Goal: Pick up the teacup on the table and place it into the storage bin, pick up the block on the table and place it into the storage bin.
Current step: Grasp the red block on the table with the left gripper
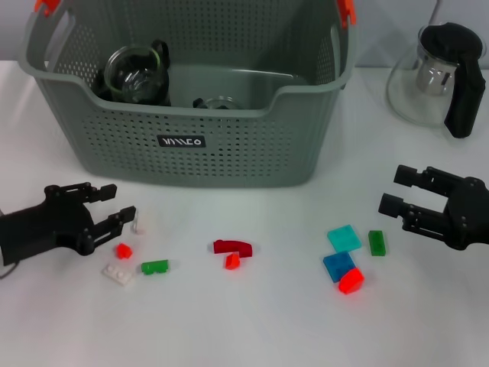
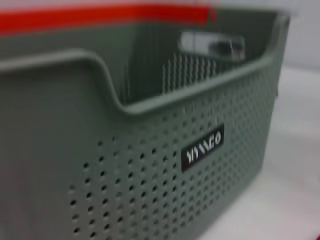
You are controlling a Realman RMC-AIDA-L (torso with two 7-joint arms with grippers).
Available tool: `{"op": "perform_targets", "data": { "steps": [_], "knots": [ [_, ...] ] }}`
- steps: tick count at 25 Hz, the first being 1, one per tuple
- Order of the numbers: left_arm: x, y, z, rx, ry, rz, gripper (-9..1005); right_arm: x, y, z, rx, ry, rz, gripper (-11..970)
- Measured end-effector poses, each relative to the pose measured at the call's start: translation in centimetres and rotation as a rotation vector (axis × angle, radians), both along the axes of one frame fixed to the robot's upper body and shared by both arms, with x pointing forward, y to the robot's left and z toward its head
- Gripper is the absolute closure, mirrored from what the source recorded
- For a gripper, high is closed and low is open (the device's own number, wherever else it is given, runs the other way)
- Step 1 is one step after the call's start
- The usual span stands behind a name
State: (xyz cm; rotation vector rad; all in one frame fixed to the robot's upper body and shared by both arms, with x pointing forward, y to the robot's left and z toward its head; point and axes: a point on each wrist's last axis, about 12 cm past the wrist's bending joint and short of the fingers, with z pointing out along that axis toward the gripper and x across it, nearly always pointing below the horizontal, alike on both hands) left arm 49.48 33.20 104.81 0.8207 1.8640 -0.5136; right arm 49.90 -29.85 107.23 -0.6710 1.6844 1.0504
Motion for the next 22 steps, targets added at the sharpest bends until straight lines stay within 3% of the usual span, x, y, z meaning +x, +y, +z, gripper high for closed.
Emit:
{"op": "perform_targets", "data": {
  "steps": [7,10,22],
  "knots": [
    [-2.6,-0.2,-1.0,-0.083,-0.019,-0.015,520,0.0,0.1,0.1,0.004,-0.002,0.008,199],
    [-3.3,-0.1,-1.4,-0.062,-0.054,-0.033,521,0.0,0.0,0.0,0.001,0.000,0.002,199],
    [-3.6,-0.3,-3.6,-0.004,-0.014,0.028,563,-0.1,-0.1,-0.1,-0.001,0.006,-0.004,199]
  ]
}}
